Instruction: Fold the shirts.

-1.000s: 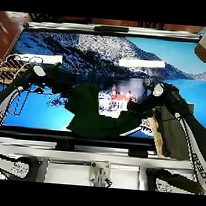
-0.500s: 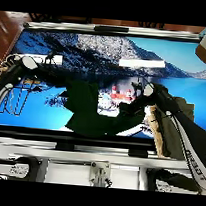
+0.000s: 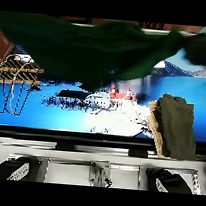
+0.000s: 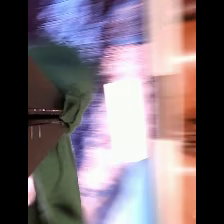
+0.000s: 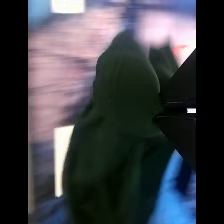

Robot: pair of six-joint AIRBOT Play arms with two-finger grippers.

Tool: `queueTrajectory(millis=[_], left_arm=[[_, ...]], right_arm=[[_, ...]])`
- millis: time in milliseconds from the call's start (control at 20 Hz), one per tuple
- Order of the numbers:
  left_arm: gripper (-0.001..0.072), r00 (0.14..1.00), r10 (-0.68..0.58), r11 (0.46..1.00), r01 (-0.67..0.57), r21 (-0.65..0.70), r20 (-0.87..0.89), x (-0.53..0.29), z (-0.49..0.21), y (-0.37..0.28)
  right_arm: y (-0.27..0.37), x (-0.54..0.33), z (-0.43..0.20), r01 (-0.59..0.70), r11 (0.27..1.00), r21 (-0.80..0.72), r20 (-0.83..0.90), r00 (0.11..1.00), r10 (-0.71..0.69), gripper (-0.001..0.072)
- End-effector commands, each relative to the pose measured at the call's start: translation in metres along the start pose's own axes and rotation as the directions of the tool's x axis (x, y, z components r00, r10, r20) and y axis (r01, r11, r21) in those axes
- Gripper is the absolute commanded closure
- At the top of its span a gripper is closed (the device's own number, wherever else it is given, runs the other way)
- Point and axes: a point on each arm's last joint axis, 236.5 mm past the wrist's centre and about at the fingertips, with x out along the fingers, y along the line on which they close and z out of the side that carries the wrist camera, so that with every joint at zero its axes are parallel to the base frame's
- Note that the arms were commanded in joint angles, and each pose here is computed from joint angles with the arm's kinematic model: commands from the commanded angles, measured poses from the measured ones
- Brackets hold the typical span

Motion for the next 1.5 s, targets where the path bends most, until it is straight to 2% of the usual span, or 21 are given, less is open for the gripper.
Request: queueTrajectory(millis=[0, 100, 250, 400, 550, 700, 800, 900, 1050, 1150, 1250, 1350, 1400, 1450], left_arm=[[0.0678, 0.928, 0.055, 0.993, -0.089, 0.076, 0.367, -0.142, 0.087, -0.036], [0.0678, 0.895, 0.188, 0.972, -0.228, 0.052, 0.404, -0.179, 0.088, -0.016], [0.0678, 0.853, 0.379, 0.91, -0.413, 0.021, 0.36, -0.194, 0.076, 0.027], [0.0678, 0.861, 0.422, 0.893, -0.449, 0.032, 0.284, -0.165, 0.065, 0.048], [0.0678, 0.894, 0.449, 0.891, -0.448, 0.073, 0.006, -0.103, 0.0, 0.077], [0.0678, 0.839, 0.441, 0.897, -0.424, 0.123, -0.319, -0.037, -0.104, 0.108], [0.0678, 0.794, 0.424, 0.903, -0.408, 0.134, -0.437, 0.009, -0.169, 0.129], [0.0678, 0.765, 0.408, 0.909, -0.393, 0.141, -0.497, 0.055, -0.226, 0.149], [0.0678, 0.716, 0.339, 0.926, -0.369, 0.08, -0.61, 0.111, -0.297, 0.162], [0.0677, 0.677, 0.268, 0.928, -0.373, -0.006, -0.685, 0.137, -0.343, 0.161], [0.0677, 0.614, 0.188, 0.895, -0.429, -0.125, -0.767, 0.151, -0.392, 0.156], [0.0673, 0.547, 0.093, 0.868, -0.454, -0.201, -0.832, 0.157, -0.433, 0.143], [0.0637, 0.508, 0.05, 0.86, -0.46, -0.222, -0.86, 0.154, -0.448, 0.136], [0.0482, 0.469, 0.008, 0.852, -0.465, -0.24, -0.883, 0.148, -0.458, 0.128]], right_arm=[[0.034, -0.142, 0.093, -0.069, 0.997, -0.031, 0.44, 0.895, 0.075, 0.0644], [0.037, -0.162, 0.082, -0.073, 0.997, -0.024, 0.424, 0.902, 0.077, 0.0644], [0.029, -0.144, 0.035, -0.047, 0.999, 0.018, 0.22, 0.975, 0.042, 0.0644], [0.012, -0.107, -0.032, 0.02, 0.999, 0.043, -0.102, 0.995, -0.015, 0.0644], [-0.012, -0.065, -0.125, 0.104, 0.993, 0.055, -0.486, 0.872, -0.065, 0.0644], [-0.03, -0.011, -0.222, 0.146, 0.983, 0.116, -0.675, 0.737, -0.03, 0.0644], [-0.042, 0.038, -0.279, 0.171, 0.969, 0.18, -0.685, 0.728, -0.002, 0.0644], [-0.048, 0.092, -0.312, 0.19, 0.937, 0.293, -0.623, 0.782, 0.036, 0.0644], [-0.062, 0.163, -0.306, 0.21, 0.863, 0.46, -0.469, 0.882, 0.035, 0.0644], [-0.078, 0.197, -0.301, 0.228, 0.798, 0.559, -0.378, 0.926, 0.0, 0.0644], [-0.085, 0.212, -0.324, 0.275, 0.735, 0.62, -0.404, 0.915, -0.002, 0.0643], [-0.081, 0.213, -0.358, 0.329, 0.708, 0.625, -0.493, 0.869, 0.031, 0.0642], [-0.079, 0.211, -0.368, 0.342, 0.708, 0.619, -0.521, 0.852, 0.044, 0.0578], [-0.079, 0.21, -0.367, 0.341, 0.708, 0.619, -0.524, 0.85, 0.049, 0.0364]])
